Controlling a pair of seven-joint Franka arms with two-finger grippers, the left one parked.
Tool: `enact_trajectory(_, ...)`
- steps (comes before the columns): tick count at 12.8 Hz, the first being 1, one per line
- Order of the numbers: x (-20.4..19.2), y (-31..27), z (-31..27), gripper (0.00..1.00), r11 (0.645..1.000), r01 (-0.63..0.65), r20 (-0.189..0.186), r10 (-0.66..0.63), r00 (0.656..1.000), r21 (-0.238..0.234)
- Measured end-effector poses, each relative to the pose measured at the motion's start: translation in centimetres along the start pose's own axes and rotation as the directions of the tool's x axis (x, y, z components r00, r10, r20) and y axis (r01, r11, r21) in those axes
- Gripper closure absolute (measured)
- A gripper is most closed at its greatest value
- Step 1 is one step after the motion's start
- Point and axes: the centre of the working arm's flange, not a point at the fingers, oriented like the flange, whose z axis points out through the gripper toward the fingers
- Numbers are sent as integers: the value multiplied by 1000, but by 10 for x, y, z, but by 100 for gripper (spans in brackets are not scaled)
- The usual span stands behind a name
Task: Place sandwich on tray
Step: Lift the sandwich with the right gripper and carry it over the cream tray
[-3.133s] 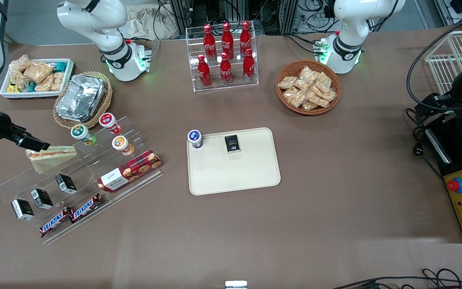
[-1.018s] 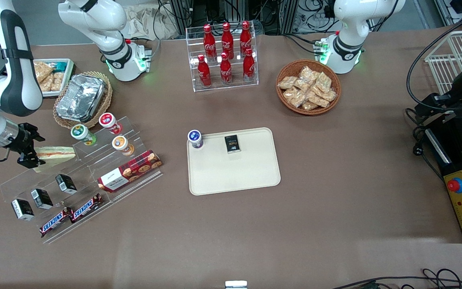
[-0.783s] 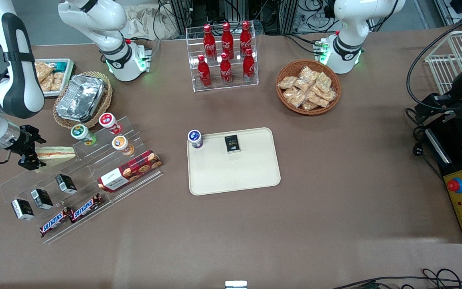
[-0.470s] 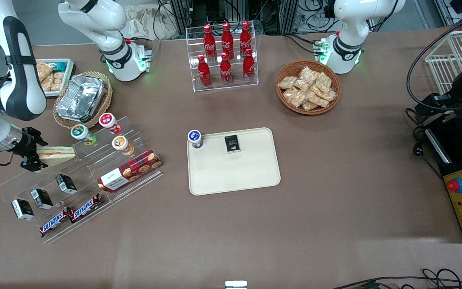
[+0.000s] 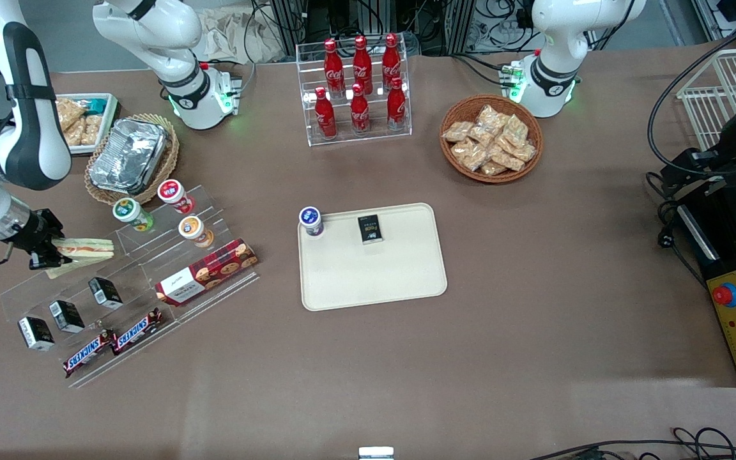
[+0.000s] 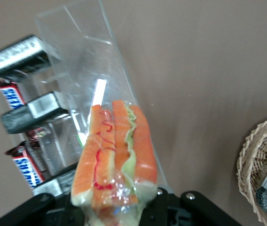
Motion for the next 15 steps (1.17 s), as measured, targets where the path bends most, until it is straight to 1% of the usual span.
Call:
enact_trajectory(2,3,-6,-27,77,995,85,-28,-84,996,46)
enact_trajectory(3,5,-11,-45,78,990,129,-45,-126,991,66)
enact_trajectory(4,6,-15,-62,78,982,177,-51,-173,984,64)
enact_trajectory(6,3,-23,-96,78,951,308,-37,-307,951,31)
enact_trajectory(8,-7,-34,-130,78,915,402,-20,-402,915,9)
enact_trajectory(9,-22,-42,-142,79,899,439,-9,-439,899,0)
enact_trajectory(11,-63,-57,-157,81,860,511,16,-511,860,-14)
enact_trajectory(13,-108,-70,-168,81,815,579,37,-578,815,-14)
enact_trajectory(14,-134,-76,-174,81,793,609,51,-608,792,7)
enact_trajectory(15,-160,-82,-181,81,773,634,67,-635,770,39)
